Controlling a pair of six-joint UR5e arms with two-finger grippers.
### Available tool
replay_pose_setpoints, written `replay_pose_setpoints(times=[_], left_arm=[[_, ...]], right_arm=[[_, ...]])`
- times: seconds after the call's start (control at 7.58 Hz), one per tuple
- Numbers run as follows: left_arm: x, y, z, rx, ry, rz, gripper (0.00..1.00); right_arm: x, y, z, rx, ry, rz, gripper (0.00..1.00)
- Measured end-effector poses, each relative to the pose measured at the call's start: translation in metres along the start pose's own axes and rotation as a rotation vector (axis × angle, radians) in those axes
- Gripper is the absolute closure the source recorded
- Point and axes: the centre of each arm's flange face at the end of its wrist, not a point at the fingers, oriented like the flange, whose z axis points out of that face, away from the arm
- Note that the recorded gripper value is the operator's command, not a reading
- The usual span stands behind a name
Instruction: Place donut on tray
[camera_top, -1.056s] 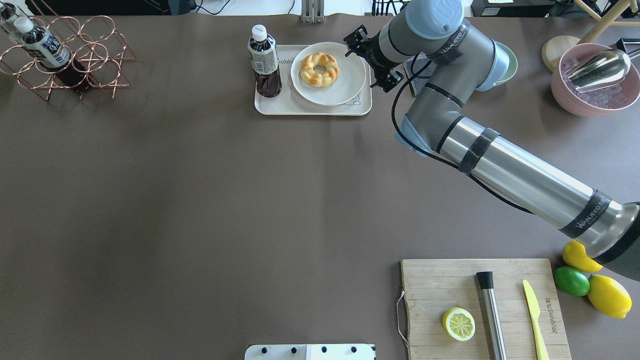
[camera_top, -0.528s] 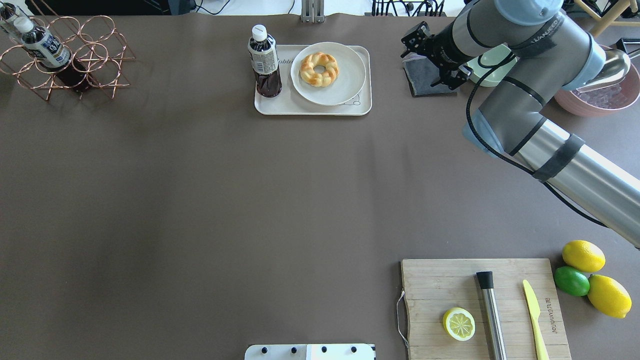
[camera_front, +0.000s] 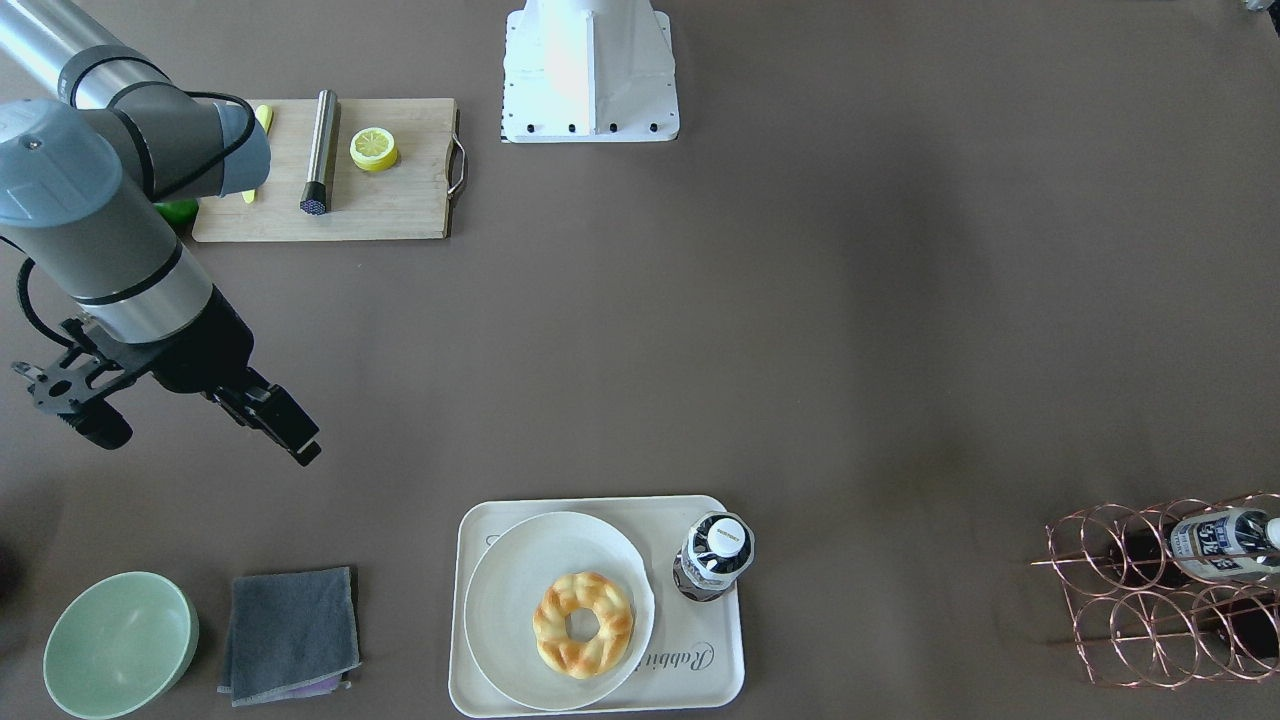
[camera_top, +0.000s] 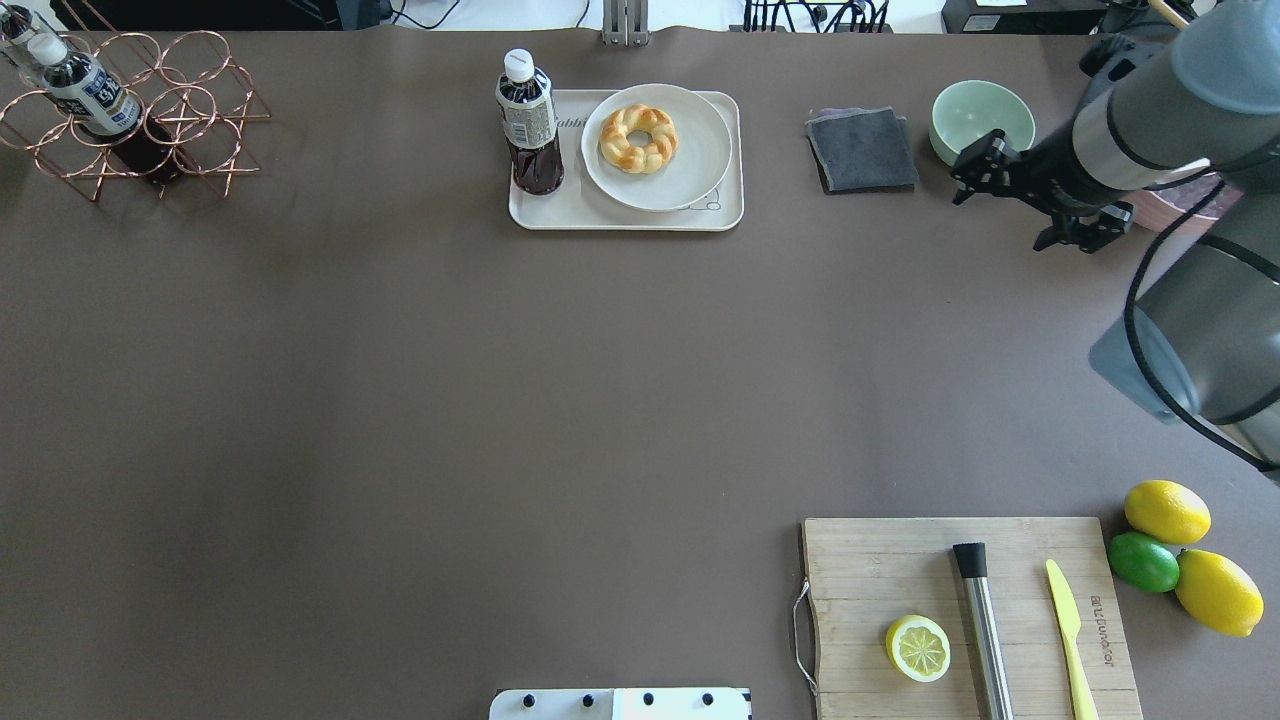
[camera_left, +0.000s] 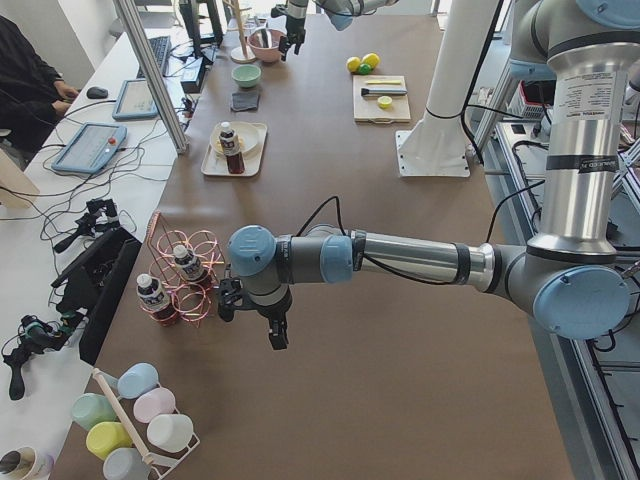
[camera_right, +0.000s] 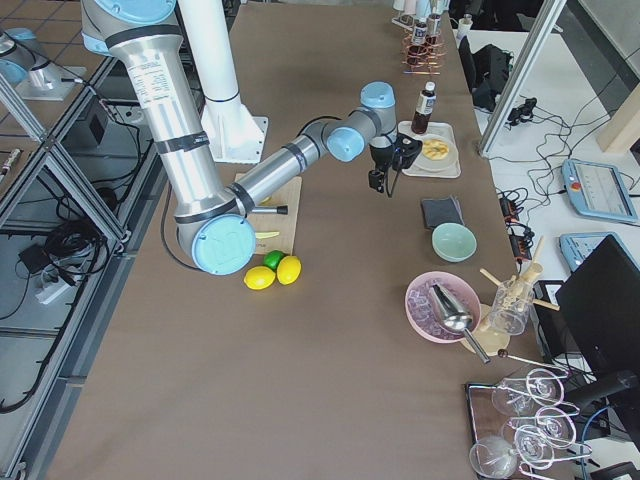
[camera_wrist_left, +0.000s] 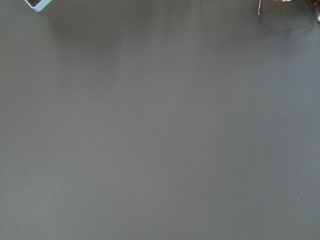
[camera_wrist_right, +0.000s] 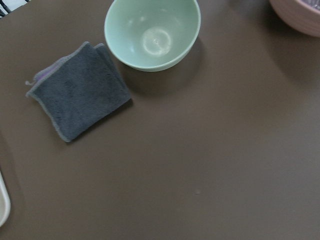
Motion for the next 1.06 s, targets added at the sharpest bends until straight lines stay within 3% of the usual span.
replay_pose_setpoints(times=[0.4, 0.53, 0.79, 0.92, 1.06], left_arm=[[-0.005, 0.005, 0.002, -0.002, 0.001, -0.005, 0.02], [-0.006, 0.008, 0.002, -0.003, 0.001, -0.006, 0.02], [-0.009, 0.01, 0.002, -0.003, 0.001, -0.009, 0.02], [-0.009, 0.01, 0.002, -0.002, 0.001, -0.009, 0.02], [-0.009, 0.01, 0.002, -0.002, 0.001, -0.009, 0.02]], right_arm=[[0.121, -0.039, -0.022, 0.012, 0.157, -0.209, 0.0], [0.155, -0.061, -0.03, -0.007, 0.234, -0.311, 0.0], [0.222, -0.112, -0.055, -0.095, 0.37, -0.557, 0.0], [0.261, -0.14, -0.068, -0.138, 0.39, -0.636, 0.0], [0.299, -0.164, -0.078, -0.186, 0.348, -0.658, 0.0]])
